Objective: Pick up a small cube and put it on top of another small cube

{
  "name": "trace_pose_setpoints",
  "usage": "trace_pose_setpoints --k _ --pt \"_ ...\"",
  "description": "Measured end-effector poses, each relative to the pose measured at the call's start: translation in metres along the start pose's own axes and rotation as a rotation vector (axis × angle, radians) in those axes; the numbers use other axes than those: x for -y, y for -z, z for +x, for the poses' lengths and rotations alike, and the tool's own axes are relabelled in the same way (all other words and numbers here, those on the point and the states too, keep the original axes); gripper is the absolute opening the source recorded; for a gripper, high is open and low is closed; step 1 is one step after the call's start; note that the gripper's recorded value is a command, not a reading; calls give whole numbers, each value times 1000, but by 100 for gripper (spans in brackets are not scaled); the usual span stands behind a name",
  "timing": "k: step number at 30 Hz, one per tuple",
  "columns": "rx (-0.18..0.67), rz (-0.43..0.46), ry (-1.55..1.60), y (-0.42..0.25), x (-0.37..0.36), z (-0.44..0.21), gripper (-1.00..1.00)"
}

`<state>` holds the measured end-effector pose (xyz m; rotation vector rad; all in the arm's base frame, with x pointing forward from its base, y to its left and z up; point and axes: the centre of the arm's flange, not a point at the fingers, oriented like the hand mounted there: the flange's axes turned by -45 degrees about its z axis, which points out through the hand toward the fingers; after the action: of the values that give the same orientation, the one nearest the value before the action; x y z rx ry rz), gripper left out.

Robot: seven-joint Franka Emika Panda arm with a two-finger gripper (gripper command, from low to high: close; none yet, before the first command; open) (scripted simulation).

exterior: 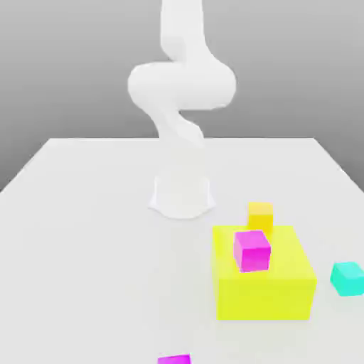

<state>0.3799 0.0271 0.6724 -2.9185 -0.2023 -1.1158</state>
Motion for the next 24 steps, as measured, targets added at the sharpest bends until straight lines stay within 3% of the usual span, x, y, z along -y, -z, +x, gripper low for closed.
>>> trace_pose_setpoints --k 11,20,24 --pt "267 263 610 -200 156 -67 0" --pt "438 481 1160 -295 294 -217 0" --pt "514 556 1374 -326 321 -294 0"
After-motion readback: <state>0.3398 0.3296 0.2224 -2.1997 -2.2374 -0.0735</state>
